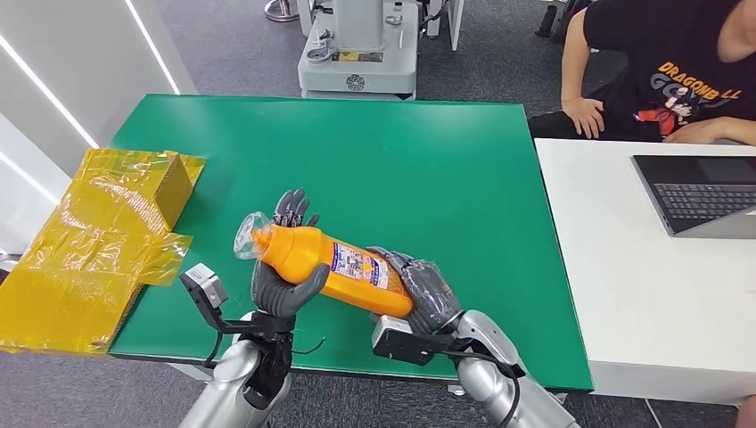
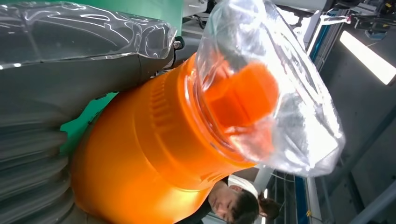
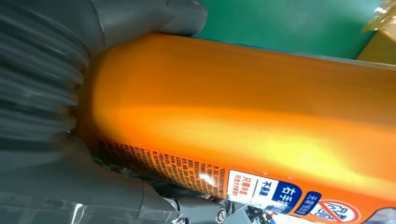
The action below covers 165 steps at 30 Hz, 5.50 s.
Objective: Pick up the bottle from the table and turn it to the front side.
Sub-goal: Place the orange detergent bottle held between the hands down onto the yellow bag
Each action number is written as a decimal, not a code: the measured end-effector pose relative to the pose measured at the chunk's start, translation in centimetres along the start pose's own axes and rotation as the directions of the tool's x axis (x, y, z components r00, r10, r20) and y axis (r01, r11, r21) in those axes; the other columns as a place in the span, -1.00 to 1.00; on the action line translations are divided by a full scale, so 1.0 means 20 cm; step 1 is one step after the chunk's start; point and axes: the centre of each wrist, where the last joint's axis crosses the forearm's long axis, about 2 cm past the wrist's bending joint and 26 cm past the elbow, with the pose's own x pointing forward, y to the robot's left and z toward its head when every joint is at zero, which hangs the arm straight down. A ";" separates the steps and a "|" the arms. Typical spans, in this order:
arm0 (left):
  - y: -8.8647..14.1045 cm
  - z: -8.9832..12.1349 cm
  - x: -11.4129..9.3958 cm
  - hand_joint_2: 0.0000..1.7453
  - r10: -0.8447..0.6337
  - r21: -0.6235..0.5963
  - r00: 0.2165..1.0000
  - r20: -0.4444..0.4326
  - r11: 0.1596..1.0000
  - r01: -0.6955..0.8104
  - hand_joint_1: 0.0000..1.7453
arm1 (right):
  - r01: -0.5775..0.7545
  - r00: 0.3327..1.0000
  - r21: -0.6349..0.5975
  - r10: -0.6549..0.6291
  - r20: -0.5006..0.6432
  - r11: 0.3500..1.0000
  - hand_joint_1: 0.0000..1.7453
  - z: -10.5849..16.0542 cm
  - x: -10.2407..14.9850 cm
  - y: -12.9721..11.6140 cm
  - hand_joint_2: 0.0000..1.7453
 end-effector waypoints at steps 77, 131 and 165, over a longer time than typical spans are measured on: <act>0.41 -0.24 0.44 1.00 -0.479 0.098 0.851 0.215 0.877 0.470 1.00 | 0.146 0.989 -0.393 -0.148 0.024 0.908 -1.00 0.02 0.20 0.05 1.00; 1.54 -0.28 0.85 1.00 -0.741 -0.645 -0.669 0.045 -0.533 0.547 1.00 | 0.275 0.957 -0.555 -0.278 0.081 0.785 -1.00 0.19 0.44 0.11 1.00; 1.61 0.02 0.62 1.00 -0.769 -0.759 -0.625 0.134 -0.485 0.435 1.00 | 0.348 0.937 -0.505 -0.312 0.157 0.790 -1.00 0.08 0.40 0.07 1.00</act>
